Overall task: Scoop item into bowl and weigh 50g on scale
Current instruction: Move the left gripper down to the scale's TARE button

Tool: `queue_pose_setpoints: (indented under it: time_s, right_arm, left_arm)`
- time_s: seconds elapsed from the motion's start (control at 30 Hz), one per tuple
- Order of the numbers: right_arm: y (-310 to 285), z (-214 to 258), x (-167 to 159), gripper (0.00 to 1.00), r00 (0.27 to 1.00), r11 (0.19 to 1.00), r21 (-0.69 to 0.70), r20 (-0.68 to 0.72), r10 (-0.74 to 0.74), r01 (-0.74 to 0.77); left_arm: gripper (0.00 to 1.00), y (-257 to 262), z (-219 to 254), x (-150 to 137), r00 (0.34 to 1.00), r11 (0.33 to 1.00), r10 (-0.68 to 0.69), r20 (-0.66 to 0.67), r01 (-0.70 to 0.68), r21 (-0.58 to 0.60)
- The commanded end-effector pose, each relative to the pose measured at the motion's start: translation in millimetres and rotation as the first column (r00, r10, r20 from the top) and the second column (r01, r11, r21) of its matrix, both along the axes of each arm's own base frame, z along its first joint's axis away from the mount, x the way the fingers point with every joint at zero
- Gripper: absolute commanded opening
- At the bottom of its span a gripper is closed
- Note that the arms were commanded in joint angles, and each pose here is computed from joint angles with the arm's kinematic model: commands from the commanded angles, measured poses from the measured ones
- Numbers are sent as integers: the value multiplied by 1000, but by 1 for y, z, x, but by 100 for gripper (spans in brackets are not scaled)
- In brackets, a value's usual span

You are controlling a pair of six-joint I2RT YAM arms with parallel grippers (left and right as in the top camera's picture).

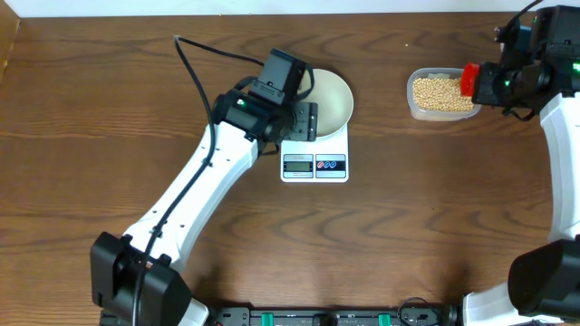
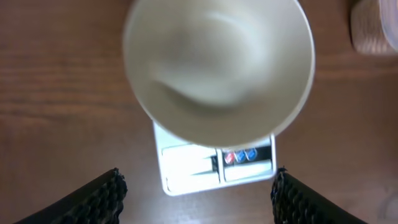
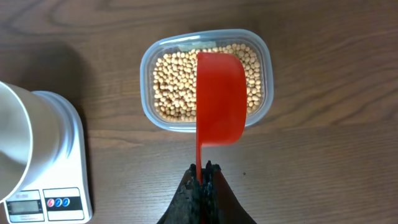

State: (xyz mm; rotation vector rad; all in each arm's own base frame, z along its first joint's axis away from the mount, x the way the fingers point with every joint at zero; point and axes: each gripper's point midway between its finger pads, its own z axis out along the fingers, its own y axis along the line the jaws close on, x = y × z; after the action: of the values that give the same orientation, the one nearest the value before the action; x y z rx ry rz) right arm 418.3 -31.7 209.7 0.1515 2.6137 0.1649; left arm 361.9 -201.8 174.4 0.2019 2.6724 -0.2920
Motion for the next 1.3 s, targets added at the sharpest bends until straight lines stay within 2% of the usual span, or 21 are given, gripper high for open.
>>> queue_pose_setpoints:
  time_s: [0.0, 0.3, 0.4, 0.5, 0.53, 0.57, 0.83, 1.03, 1.27]
  right_arm:
    - [-2, -13, 0, 1, 1000, 1000, 14, -24, 6, -5]
    - [-3, -13, 0, 2, 1000, 1000, 13, -21, 5, -4]
    - [-3, -13, 0, 2, 1000, 1000, 14, -23, 4, -4]
    - [-2, -13, 0, 2, 1000, 1000, 17, -21, 6, -6]
    - [-1, -13, 0, 2, 1000, 1000, 20, -20, 8, -8]
    - [-1, -13, 0, 2, 1000, 1000, 24, -20, 10, -10]
    - [0, -12, 0, 2, 1000, 1000, 26, -20, 12, -11]
    - [0, -12, 1, 1, 1000, 1000, 25, -15, 12, -11]
    - [0, -12, 1, 2, 1000, 1000, 28, -15, 13, -13]
  left_arm:
    - [73, -11, -7, -13, 998, 999, -37, -45, 37, 3]
    - [65, -27, -53, -55, 982, 990, -123, -141, 132, 56]
    - [49, -27, -69, -62, 979, 987, -131, -155, 143, 68]
    - [23, -24, -81, -65, 978, 987, -131, -162, 144, 72]
    - [10, -23, -85, -66, 979, 987, -129, -160, 142, 75]
    - [7, -22, -88, -65, 980, 987, -126, -157, 140, 81]
    - [8, -29, -109, -56, 987, 988, -143, -79, 147, 43]
    - [7, -34, -119, -49, 966, 964, -258, 8, 257, 63]
    - [7, -41, -116, -40, 948, 948, -313, 61, 308, 76]
